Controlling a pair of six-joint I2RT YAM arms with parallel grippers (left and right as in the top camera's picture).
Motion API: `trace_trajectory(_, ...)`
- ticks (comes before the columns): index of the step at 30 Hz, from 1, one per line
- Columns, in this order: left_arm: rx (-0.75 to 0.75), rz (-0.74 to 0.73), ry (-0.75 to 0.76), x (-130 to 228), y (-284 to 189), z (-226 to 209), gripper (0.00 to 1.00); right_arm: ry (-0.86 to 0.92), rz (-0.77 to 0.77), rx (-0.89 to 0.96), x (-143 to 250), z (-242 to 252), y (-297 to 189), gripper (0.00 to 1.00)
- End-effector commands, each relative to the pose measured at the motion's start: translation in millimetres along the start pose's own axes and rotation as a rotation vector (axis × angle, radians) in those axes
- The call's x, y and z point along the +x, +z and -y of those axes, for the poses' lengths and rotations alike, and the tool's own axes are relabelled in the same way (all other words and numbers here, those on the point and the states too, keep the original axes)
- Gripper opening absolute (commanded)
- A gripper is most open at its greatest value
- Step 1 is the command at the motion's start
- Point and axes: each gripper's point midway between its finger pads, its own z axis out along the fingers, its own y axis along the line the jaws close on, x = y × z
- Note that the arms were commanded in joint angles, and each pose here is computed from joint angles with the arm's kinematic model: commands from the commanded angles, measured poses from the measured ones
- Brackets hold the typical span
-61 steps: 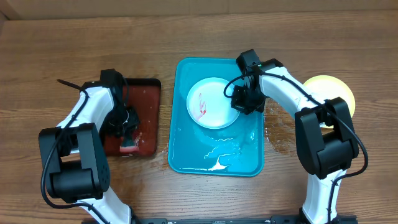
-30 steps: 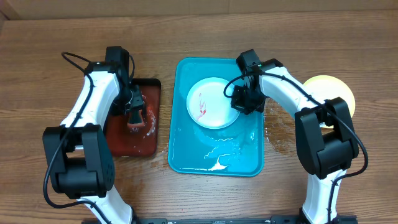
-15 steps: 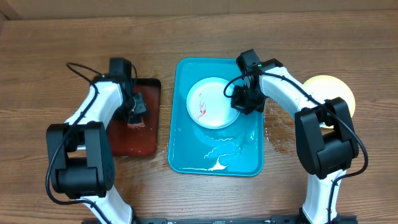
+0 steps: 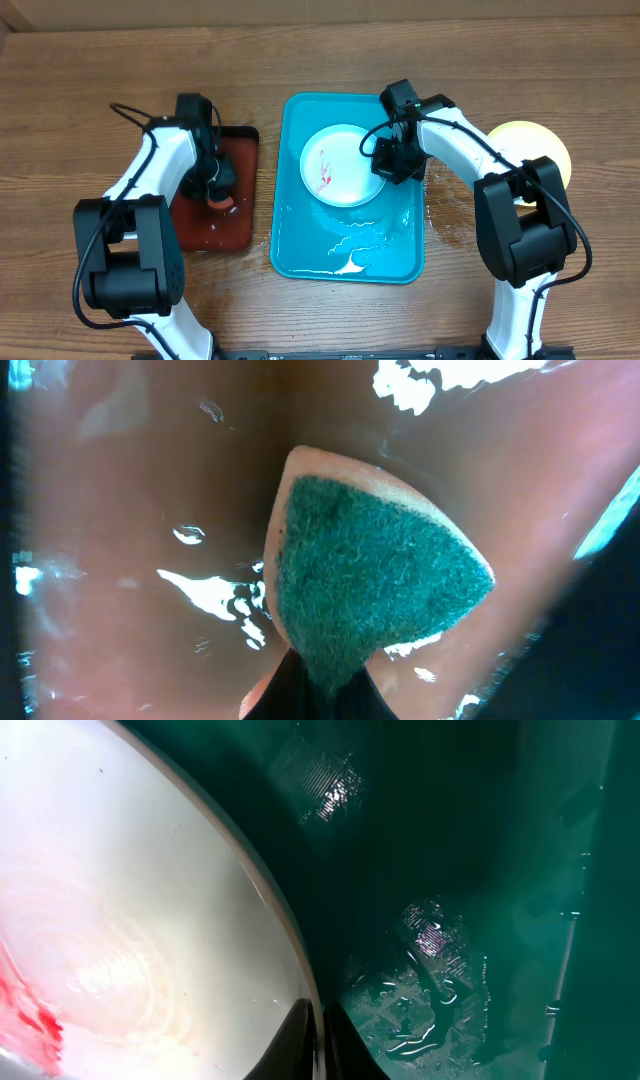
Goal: Clean dirty plates on tray and stack at the side
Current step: 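Lift the sponge with the left gripper and move it onto the white plate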
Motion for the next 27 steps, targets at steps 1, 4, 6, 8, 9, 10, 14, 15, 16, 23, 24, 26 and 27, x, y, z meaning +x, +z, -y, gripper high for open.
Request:
trace_trajectory(1,0.002,0.065,0.001,-24,-22,4,0.04,-0.006,-0.028,0.053,10,8,12,0.04)
trace_trajectory(4,-0.026,0.07,0.0,-26,-30,0,0.04,-0.006,-0.029,0.054,11,9,12,0.04)
trace_trajectory(6,-0.021,0.067,0.002,-29,-43,2,0.04,-0.006,-0.032,0.056,11,9,12,0.04)
trace_trajectory(8,-0.009,0.08,0.018,-34,-64,11,0.04,-0.006,-0.032,0.056,11,9,12,0.04)
trace_trajectory(9,0.001,0.098,0.036,-38,-79,20,0.04,-0.005,-0.031,0.055,11,9,12,0.04)
trace_trajectory(10,0.017,0.114,0.053,-40,-90,29,0.04,-0.006,-0.028,0.054,10,9,12,0.04)
trace_trajectory(14,0.173,0.171,0.168,-38,-122,97,0.04,-0.009,-0.016,0.045,7,6,12,0.04)
trace_trajectory(15,0.212,0.181,0.196,-35,-123,116,0.04,-0.009,-0.013,0.043,7,6,12,0.04)
trace_trajectory(16,0.225,0.192,0.205,-33,-123,129,0.04,-0.009,-0.013,0.043,6,6,12,0.04)
trace_trajectory(23,0.289,0.141,0.227,-2,-74,214,0.04,-0.012,0.005,0.034,2,4,12,0.04)
trace_trajectory(24,0.3,0.114,0.239,4,-61,225,0.04,-0.012,0.009,0.032,1,3,12,0.04)
trace_trajectory(26,0.309,0.07,0.244,11,-39,238,0.04,-0.013,0.013,0.028,0,2,12,0.04)
trace_trajectory(27,0.317,0.02,0.232,18,-19,245,0.04,-0.013,0.014,0.028,0,2,12,0.04)
